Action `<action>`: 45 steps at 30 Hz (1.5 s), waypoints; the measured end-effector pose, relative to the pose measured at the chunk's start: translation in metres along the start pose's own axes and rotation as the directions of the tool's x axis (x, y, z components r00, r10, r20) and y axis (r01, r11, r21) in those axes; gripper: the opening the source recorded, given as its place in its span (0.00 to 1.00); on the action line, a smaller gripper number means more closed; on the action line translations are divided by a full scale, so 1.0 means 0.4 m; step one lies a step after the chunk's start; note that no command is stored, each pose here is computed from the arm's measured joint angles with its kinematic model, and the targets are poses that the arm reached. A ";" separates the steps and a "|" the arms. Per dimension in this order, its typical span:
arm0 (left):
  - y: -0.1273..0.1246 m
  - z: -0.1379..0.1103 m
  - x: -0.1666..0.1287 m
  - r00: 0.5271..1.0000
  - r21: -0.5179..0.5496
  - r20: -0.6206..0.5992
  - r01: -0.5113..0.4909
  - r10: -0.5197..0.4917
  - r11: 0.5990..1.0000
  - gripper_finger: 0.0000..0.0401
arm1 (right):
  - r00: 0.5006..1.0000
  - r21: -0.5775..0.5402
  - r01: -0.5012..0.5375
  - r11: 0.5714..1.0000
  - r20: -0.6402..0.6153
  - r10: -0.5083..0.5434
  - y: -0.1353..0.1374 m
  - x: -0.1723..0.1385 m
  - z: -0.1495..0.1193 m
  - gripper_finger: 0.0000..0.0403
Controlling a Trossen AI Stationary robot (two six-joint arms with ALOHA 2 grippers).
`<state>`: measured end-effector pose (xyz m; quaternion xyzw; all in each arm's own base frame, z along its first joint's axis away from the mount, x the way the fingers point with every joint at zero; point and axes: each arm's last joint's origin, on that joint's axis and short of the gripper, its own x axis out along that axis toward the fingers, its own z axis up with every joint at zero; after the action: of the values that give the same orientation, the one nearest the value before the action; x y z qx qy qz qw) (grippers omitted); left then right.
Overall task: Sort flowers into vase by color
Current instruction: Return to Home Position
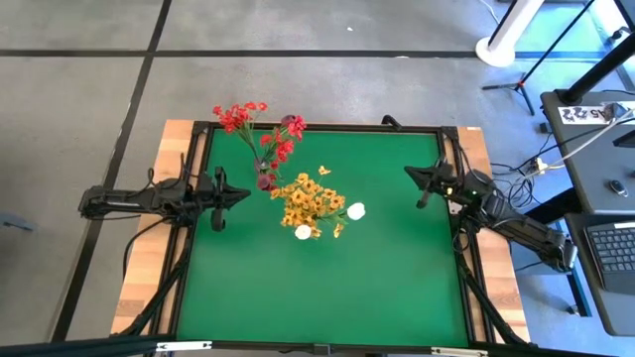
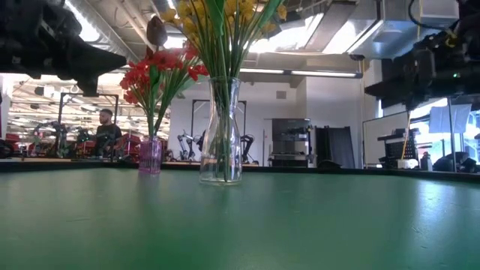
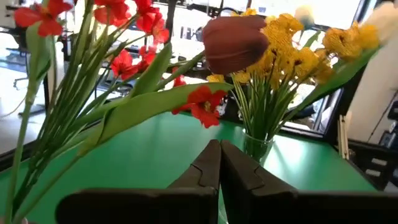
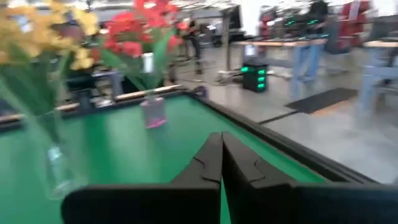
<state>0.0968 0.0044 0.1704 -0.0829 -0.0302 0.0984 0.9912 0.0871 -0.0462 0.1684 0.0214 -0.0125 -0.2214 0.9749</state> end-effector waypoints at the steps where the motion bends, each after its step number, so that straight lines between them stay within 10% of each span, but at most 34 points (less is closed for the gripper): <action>1: 0.000 0.000 0.000 1.000 -0.014 0.001 -0.003 0.003 1.000 0.00 | 1.000 0.000 0.022 1.000 -0.008 -0.022 -0.002 0.001 -0.002 0.01; 45: 0.002 0.001 0.000 1.000 -0.098 0.005 -0.022 0.023 0.995 0.04 | 0.996 0.060 0.048 0.997 -0.081 -0.044 -0.004 0.010 -0.020 0.08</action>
<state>0.0967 0.0051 0.1705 -0.1314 -0.0373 0.1082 0.9847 0.0903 -0.0493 0.1605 0.0607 0.0201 -0.2423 0.9681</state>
